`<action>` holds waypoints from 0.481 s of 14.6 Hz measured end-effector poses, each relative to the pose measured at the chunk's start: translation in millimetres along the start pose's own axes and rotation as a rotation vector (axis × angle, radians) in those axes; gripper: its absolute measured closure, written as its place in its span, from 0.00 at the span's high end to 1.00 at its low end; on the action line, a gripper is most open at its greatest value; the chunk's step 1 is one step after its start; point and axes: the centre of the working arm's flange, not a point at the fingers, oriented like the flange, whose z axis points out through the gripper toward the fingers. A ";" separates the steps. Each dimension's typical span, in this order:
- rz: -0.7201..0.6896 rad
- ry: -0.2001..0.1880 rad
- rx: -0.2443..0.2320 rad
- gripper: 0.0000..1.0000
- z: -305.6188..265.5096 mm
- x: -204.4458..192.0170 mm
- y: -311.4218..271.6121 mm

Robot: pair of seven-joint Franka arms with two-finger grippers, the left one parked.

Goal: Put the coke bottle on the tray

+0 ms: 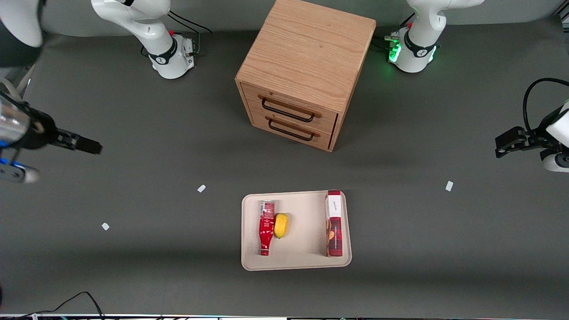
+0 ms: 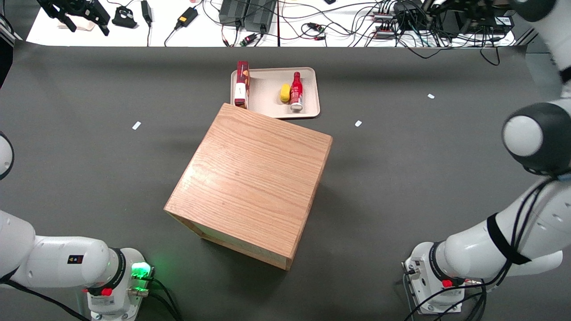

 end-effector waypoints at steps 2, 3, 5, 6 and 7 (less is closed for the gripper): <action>-0.002 0.045 0.016 1.00 11.4 -25.1 6.9; -0.007 0.059 0.027 1.00 22.2 -38.8 8.3; -0.011 0.059 0.036 1.00 45.3 -61.3 12.2; -0.010 0.061 0.038 1.00 50.1 -67.5 13.9; -0.010 0.066 0.041 1.00 50.5 -71.0 15.0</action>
